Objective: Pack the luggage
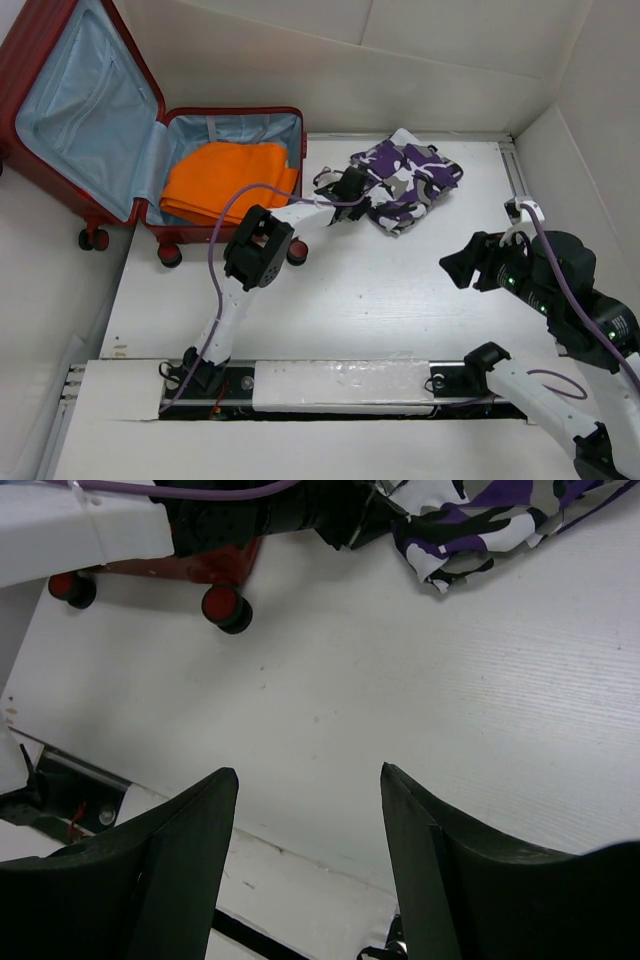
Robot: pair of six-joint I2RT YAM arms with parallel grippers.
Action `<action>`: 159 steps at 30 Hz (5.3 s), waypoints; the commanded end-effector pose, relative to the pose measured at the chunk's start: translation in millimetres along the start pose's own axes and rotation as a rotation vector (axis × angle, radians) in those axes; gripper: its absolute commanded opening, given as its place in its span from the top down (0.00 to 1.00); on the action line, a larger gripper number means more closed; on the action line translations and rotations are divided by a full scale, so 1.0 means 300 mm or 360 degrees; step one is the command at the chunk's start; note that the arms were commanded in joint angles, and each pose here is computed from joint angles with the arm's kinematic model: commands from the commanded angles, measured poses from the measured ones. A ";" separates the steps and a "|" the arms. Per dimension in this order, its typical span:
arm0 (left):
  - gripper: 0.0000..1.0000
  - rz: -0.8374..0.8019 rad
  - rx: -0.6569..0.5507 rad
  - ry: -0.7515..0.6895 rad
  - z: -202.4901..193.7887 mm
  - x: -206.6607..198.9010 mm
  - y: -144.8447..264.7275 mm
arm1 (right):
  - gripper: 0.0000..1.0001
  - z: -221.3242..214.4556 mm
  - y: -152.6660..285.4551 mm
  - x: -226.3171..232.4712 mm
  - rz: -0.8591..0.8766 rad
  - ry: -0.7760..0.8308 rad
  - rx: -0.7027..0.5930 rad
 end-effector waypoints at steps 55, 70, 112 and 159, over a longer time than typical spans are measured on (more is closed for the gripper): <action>0.46 -0.0388 -0.0282 -0.0464 1.194 0.060 0.655 | 0.35 0.104 -0.115 0.042 0.0097 0.0035 -0.0066; 0.14 -0.0283 0.0096 -0.0504 1.068 0.204 0.366 | 0.34 0.091 -0.147 0.040 0.0099 0.0034 -0.0020; 1.00 -0.0835 -0.0299 -0.0319 1.362 -0.062 0.737 | 0.34 0.037 -0.175 0.009 -0.0007 -0.0001 0.0031; 0.11 0.0430 -0.1731 -0.0019 0.889 0.436 1.748 | 0.95 -0.154 -0.148 0.102 0.0607 0.0186 0.0232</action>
Point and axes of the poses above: each gripper's point midway between its finger pads, its own y axis back along the fingers, its own x axis along the line the jaws close on, z = x × y, the point moved 8 cm from there along y, back along the fingers, and after that the axes turned 6 degrees about y, right-handed, at the moved point
